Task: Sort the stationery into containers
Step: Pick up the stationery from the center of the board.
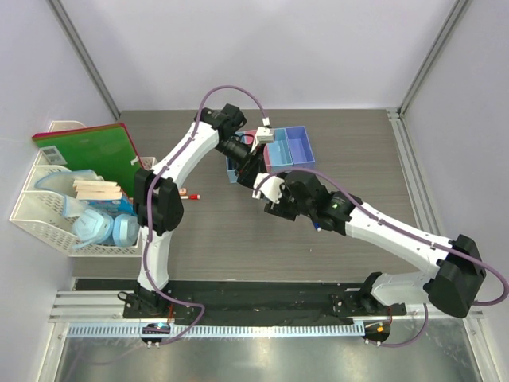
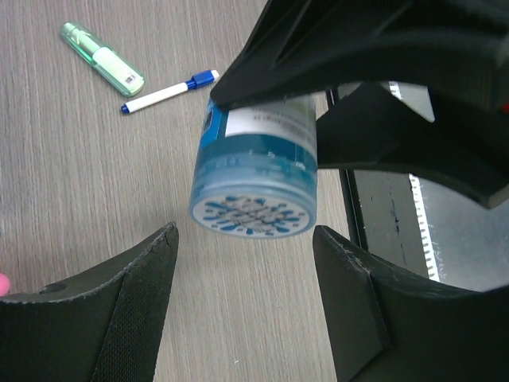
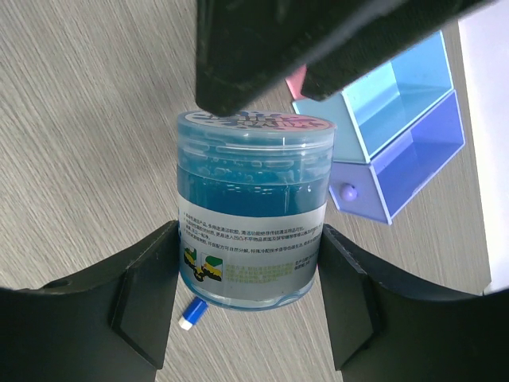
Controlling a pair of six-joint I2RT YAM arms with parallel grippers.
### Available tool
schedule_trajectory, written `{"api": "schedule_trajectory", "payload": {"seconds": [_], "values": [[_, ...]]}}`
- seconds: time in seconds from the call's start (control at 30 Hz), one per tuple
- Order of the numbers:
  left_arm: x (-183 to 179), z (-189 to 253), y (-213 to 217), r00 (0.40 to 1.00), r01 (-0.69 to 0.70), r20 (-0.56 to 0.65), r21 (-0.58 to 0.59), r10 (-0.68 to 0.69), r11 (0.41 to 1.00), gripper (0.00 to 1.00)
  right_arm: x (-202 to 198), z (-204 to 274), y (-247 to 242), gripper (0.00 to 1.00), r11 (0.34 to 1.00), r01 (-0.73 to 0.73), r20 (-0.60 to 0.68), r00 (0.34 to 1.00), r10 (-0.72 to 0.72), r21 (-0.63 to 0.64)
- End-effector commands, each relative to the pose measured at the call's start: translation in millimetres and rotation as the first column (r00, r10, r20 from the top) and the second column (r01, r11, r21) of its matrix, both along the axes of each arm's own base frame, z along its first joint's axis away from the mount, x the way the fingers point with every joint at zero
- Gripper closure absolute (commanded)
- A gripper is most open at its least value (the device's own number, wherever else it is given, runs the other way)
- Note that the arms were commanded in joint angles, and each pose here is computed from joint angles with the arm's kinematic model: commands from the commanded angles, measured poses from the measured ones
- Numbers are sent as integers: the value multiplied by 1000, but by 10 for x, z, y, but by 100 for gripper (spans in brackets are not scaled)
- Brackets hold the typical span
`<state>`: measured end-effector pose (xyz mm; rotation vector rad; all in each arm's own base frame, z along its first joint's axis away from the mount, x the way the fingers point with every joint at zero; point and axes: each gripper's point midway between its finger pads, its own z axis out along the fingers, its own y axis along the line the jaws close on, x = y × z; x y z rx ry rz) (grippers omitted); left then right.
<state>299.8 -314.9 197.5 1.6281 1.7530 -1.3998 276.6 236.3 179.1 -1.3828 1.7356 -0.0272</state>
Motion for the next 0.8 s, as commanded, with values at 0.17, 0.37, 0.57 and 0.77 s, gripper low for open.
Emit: {"api": "schedule_trajectory", "payload": {"seconds": [0.17,0.37,0.57,0.77], "values": [[-630,278,291,969,24,-247,107,3,994,30,245,522,239,99,995,8,152,988,-24,103],[-716,239,322,966,37,-257,119,-6,992,31,288,559,251,99,995,15,172,985,-33,103],[-745,238,315,965,44,-261,115,-12,992,32,309,622,310,99,993,9,186,982,-31,119],[-741,270,295,966,42,-260,110,-12,993,32,318,654,402,99,992,-1,192,981,-23,126]]}}
